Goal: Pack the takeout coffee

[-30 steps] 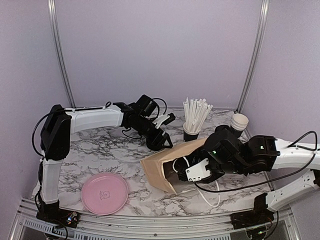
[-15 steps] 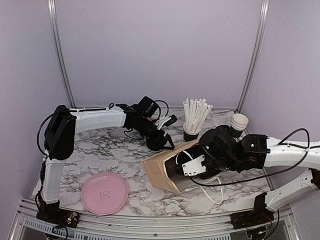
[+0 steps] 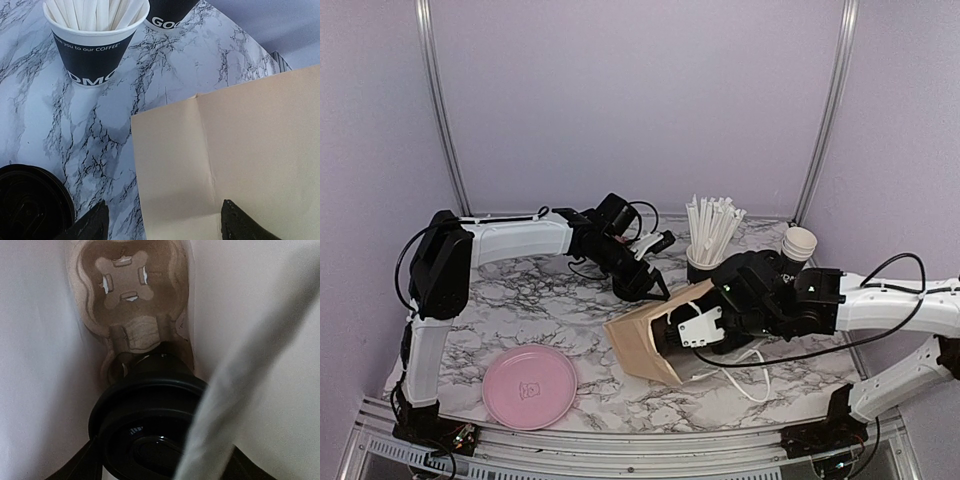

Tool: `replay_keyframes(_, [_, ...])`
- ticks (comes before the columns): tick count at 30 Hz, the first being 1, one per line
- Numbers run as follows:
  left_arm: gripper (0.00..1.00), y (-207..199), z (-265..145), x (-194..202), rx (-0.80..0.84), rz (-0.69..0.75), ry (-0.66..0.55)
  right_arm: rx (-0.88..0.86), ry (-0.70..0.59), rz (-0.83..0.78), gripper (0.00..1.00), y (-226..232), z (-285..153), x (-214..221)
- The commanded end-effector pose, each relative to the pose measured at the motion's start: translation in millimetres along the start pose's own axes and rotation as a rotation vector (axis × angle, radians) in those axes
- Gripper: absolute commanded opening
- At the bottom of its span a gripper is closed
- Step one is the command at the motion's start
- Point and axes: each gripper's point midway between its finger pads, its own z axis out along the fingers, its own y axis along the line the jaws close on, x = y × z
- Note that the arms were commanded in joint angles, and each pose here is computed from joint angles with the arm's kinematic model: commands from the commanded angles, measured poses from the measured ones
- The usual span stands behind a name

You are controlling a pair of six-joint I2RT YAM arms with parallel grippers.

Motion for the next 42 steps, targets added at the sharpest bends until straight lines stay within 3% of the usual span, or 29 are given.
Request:
replay_keyframes(1, [0.77, -3, 6, -1, 0.034, 0.016, 0.001, 0.015, -0.017, 0.017, 0.37, -7, 6, -3])
replay_keyframes(21, [0.76, -20, 8, 3, 0.131, 0.005, 0.005, -0.097, 0.003, 0.017, 0.37, 4, 23, -6])
replay_keyframes(42, [0.75, -82, 10, 18, 0.339, 0.018, 0.046, -0.548, 0.012, 0.03, 0.35, 41, 1, -26])
